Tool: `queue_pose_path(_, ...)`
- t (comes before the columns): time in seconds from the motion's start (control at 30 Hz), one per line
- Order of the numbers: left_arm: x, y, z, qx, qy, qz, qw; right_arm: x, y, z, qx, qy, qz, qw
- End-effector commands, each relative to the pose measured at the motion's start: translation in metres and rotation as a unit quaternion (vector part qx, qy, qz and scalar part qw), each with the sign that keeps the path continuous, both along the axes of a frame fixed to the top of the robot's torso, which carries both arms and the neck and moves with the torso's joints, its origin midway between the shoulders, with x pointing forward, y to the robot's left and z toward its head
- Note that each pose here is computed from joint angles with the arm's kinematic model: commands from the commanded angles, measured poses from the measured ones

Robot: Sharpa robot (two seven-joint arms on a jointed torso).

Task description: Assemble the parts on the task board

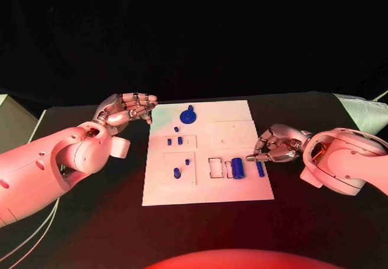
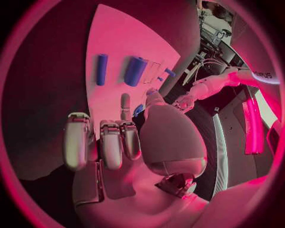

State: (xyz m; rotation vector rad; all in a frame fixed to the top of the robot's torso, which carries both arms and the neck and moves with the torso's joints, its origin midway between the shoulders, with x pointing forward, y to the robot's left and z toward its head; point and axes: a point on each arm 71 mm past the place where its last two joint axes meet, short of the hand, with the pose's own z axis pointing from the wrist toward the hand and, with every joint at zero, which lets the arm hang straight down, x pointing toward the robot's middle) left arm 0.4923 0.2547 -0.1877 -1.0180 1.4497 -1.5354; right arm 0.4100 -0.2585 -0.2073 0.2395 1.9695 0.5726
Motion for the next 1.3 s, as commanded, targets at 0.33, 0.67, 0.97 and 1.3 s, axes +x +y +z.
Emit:
queue_pose_path(0.33, -0.0021, -0.001, 0.0008, -0.01, 0.001, -0.01, 1.0, -0.005, 0.016, -0.014, -0.057, 0.043, -0.055, 0.996)
queue_pose_path(0.67, -0.003, -0.002, 0.0002, -0.008, 0.007, -0.017, 1.0, -0.004, 0.033, -0.026, -0.064, 0.043, -0.055, 0.996)
queue_pose_path(0.97, -0.0033, -0.001, -0.0003, -0.004, 0.01, -0.019, 1.0, -0.002, 0.045, -0.032, -0.065, 0.034, -0.055, 0.996)
queue_pose_path(1.3, -0.0038, 0.0, -0.0001, -0.004, 0.01, -0.021, 1.0, -0.001, 0.05, -0.04, -0.065, 0.044, -0.063, 0.995)
